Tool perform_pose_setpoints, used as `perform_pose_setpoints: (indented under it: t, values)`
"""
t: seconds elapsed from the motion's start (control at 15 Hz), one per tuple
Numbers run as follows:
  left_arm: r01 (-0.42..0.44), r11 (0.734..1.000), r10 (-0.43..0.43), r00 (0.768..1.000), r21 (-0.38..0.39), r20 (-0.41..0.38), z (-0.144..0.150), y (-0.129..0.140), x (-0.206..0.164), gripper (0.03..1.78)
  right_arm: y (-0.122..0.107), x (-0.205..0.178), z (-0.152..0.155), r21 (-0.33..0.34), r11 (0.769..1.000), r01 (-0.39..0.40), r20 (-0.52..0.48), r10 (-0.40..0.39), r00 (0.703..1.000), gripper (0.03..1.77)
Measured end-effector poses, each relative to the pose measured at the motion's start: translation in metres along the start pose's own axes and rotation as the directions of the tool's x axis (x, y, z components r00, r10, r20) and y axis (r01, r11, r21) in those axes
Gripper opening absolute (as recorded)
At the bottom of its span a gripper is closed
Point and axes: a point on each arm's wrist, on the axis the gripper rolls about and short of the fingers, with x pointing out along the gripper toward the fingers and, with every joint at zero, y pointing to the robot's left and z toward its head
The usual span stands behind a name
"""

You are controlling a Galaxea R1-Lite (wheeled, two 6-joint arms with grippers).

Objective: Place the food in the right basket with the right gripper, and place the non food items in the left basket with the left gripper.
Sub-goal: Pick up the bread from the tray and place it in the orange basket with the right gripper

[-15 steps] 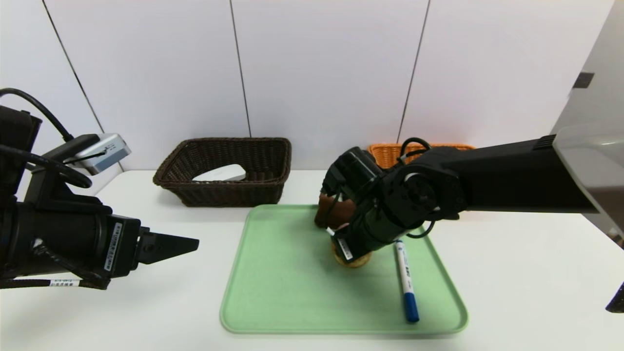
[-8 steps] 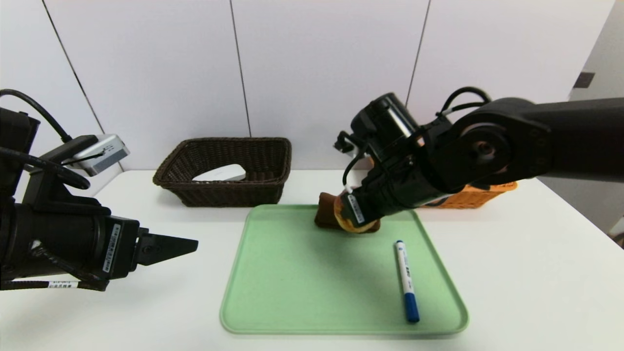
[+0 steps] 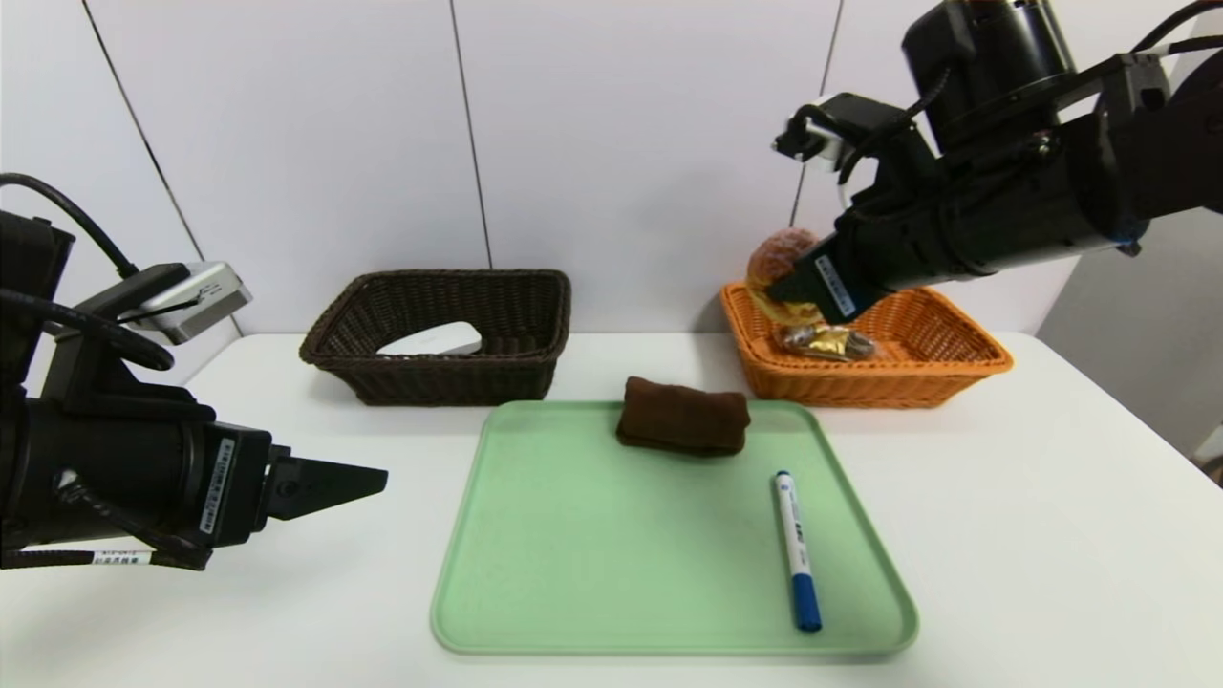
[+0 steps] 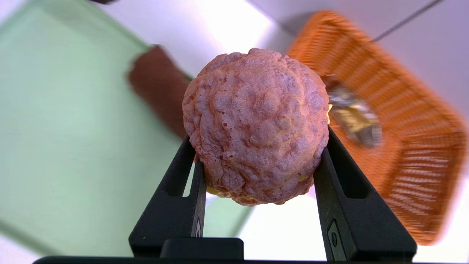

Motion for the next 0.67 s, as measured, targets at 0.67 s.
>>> perform_pose_setpoints:
  t: [0.67]
  values:
    - [-0.002,1.0,0.002,1.0,-0.002,-0.003,-0.002,0.0,-0.001,1.69,-0.096,0.055,-0.049,-0.362,0.932,0.013,-0.114,-0.059,0.992,0.83]
